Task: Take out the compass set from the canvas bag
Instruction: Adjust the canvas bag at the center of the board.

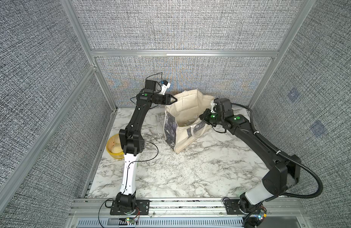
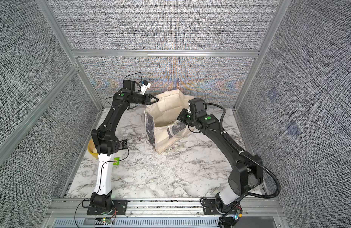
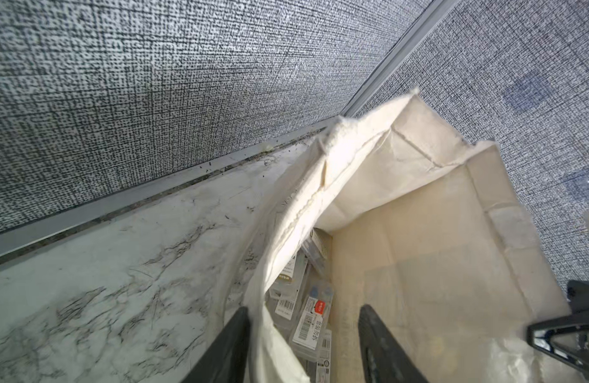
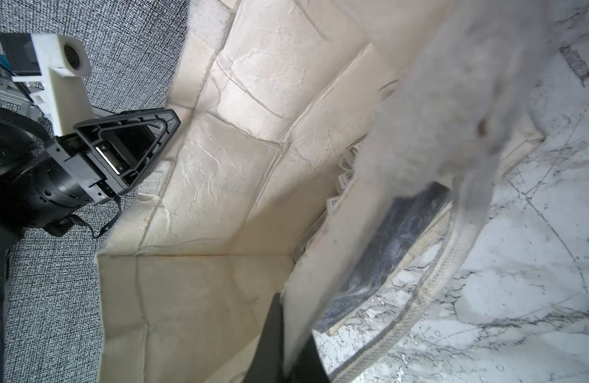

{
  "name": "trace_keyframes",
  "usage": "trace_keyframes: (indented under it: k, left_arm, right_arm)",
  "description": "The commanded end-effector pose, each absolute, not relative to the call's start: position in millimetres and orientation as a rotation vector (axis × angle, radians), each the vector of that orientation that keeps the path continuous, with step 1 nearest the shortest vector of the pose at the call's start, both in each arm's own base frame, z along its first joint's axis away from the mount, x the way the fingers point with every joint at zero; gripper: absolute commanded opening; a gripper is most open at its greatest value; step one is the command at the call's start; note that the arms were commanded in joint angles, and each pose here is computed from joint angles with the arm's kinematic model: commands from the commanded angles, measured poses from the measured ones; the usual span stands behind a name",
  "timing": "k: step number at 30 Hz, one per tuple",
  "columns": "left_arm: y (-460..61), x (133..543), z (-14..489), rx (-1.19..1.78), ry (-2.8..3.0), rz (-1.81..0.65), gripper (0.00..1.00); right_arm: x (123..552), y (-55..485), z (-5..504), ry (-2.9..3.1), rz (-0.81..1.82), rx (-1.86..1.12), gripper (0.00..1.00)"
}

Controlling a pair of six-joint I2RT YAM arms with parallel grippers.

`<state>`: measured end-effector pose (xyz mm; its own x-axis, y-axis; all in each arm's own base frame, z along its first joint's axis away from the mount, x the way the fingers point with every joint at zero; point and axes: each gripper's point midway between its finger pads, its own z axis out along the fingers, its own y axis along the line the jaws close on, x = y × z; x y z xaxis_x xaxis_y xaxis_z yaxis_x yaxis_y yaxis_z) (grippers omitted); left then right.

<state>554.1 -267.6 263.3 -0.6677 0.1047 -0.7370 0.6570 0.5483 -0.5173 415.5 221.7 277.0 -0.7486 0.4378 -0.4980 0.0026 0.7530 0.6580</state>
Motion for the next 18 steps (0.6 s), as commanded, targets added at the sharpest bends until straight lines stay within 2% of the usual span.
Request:
trace_keyframes:
  k: [1, 3, 7, 11, 18]
  left_arm:
    - [-267.6, 552.3, 273.2, 0.635, 2.102, -1.048, 0.4]
    - [-269.0, 551.6, 281.9, 0.635, 2.082, -1.054, 0.24]
    - [-268.3, 549.1, 295.2, 0.638, 2.057, -1.04, 0.02]
    - [-262.7, 542.7, 317.3, 0.655, 2.022, -0.982, 0.0]
    - [-254.4, 522.7, 391.6, 0.681, 1.857, -0.899, 0.0]
  right_arm:
    - [415.1, 225.9, 283.8, 2.269, 0.888, 0.299, 0.0]
    - [414.2, 226.7, 282.5, 2.275, 0.892, 0.296, 0.0]
    - [410.7, 228.9, 281.4, 2.286, 0.909, 0.288, 0.0]
    - [405.3, 233.1, 284.7, 2.282, 0.927, 0.278, 0.0]
    - [396.5, 264.8, 303.3, 2.237, 0.991, 0.231, 0.0]
